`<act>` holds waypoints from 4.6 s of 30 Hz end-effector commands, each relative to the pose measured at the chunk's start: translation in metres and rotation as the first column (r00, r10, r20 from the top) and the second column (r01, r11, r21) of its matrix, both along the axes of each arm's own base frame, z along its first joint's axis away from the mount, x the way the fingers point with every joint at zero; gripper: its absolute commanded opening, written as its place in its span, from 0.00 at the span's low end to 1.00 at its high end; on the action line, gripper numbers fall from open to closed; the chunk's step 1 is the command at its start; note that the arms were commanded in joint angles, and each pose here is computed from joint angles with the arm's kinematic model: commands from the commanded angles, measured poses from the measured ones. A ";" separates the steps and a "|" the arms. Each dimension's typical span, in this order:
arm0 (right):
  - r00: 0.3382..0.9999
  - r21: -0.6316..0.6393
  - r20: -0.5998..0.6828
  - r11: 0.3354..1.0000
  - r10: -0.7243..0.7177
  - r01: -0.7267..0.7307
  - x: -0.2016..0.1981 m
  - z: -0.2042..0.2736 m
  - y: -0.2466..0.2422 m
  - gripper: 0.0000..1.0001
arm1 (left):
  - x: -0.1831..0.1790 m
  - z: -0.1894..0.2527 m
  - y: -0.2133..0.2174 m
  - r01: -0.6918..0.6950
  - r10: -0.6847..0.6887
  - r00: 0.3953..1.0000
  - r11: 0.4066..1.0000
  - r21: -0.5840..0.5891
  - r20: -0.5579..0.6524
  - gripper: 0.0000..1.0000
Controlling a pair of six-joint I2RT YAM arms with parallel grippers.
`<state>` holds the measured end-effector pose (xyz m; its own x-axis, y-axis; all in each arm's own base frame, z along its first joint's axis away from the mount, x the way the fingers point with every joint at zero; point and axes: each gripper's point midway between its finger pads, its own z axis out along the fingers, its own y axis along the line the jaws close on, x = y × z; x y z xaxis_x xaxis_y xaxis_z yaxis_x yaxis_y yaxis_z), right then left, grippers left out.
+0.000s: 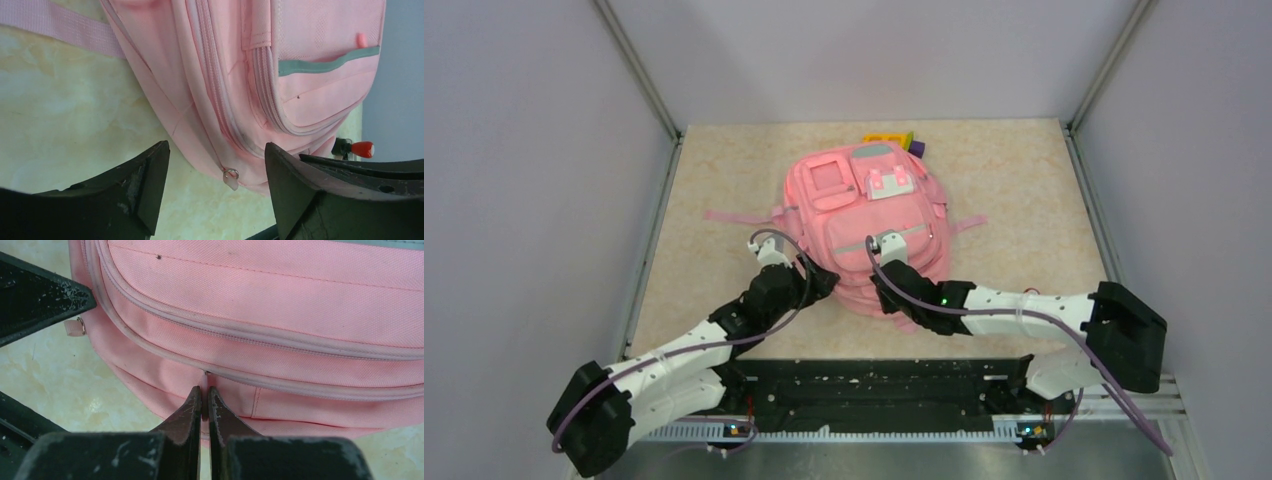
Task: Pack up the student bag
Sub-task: Zip the student bag at the center of the board.
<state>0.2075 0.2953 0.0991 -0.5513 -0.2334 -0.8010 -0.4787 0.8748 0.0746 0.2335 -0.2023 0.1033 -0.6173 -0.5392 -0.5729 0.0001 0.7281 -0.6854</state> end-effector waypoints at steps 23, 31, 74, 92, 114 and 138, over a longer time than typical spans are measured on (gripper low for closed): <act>0.980 -0.113 0.135 0.980 -0.149 0.164 0.037 0.014 -0.027 0.00 | 0.003 -0.026 0.007 -0.117 0.116 0.992 0.993 -0.002 -0.045 0.00; 0.957 -0.221 0.146 0.934 -0.251 0.279 0.052 0.002 -0.086 0.00 | 0.045 -0.025 0.068 -0.190 0.196 0.980 0.971 0.146 -0.023 0.00; 0.966 0.038 0.070 0.969 -0.248 0.245 0.077 -0.004 -0.059 0.00 | 0.017 -0.024 -0.022 0.083 -0.079 0.989 0.996 0.021 -0.129 0.64; 0.903 -0.126 0.179 0.901 -0.391 0.416 0.100 -0.008 -0.120 0.00 | 0.015 -0.022 0.050 -0.010 0.039 0.995 0.957 0.291 -0.095 0.00; 0.854 -0.065 0.254 0.873 -0.454 0.484 0.172 0.016 -0.150 0.00 | -0.007 -0.038 0.096 -0.019 0.079 0.982 0.945 0.328 -0.171 0.00; 0.955 0.161 0.190 0.953 0.227 -0.259 0.064 0.096 -0.059 0.79 | -0.016 0.079 0.110 -0.076 0.059 0.996 0.952 0.297 0.064 0.00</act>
